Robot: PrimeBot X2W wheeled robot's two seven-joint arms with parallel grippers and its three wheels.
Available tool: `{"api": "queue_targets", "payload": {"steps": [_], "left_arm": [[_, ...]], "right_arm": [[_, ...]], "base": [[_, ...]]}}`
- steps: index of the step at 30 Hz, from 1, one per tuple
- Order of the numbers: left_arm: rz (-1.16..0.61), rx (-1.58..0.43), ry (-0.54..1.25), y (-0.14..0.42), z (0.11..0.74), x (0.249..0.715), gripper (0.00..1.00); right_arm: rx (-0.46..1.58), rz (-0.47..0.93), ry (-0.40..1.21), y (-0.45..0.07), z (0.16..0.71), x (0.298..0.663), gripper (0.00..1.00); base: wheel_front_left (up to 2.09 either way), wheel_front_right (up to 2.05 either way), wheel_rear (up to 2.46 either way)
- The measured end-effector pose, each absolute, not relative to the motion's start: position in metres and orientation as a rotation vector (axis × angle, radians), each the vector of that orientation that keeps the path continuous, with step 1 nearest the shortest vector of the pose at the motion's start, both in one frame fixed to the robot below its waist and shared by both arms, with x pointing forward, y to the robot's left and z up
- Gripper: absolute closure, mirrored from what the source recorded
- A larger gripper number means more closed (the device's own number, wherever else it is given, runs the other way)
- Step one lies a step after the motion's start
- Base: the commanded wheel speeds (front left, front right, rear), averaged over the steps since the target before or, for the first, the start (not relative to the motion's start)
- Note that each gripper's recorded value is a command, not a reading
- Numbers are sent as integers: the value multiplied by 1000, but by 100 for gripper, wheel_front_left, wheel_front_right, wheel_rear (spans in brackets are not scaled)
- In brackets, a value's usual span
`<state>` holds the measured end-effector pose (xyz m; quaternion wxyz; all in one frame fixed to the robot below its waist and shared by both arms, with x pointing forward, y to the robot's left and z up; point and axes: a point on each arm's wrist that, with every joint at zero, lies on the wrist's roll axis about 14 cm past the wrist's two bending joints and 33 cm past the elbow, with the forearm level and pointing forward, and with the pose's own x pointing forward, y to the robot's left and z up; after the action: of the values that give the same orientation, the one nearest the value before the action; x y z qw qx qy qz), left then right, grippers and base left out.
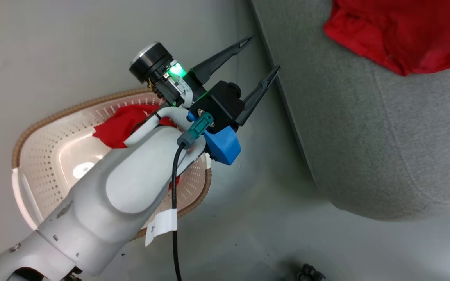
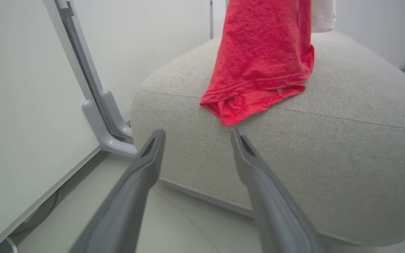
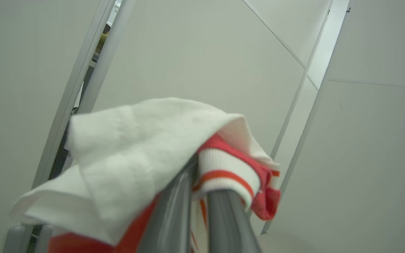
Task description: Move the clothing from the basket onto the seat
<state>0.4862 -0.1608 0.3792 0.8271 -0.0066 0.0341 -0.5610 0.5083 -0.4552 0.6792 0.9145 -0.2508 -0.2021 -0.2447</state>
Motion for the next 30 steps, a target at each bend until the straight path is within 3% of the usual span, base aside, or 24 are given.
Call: {"api": "queue_targets", "payload": {"steps": [11, 20, 24, 25, 26, 30], "left_arm": [[-1179, -36, 129, -152, 338, 493, 0], [-1165, -35, 139, -146, 334, 495, 0], [-1160, -31, 138, -144, 335, 496, 0], [-1159, -29, 136, -143, 336, 496, 0], [-1154, -26, 134, -143, 337, 497, 0], [-1140, -34, 111, -142, 349, 498, 0]], "right_arm": [[-487, -570, -110, -488, 561, 521, 100], [-352, -600, 144, -484, 453, 495, 100], [-315, -612, 195, -482, 432, 486, 100], [-311, -618, 187, -482, 434, 485, 57], [-308, -625, 180, -483, 437, 483, 0], [-300, -640, 182, -485, 440, 465, 0]], "base": [[0, 0, 0], [0, 0, 0], [0, 0, 0], [0, 0, 0], [0, 0, 0], [0, 0, 0]]}}
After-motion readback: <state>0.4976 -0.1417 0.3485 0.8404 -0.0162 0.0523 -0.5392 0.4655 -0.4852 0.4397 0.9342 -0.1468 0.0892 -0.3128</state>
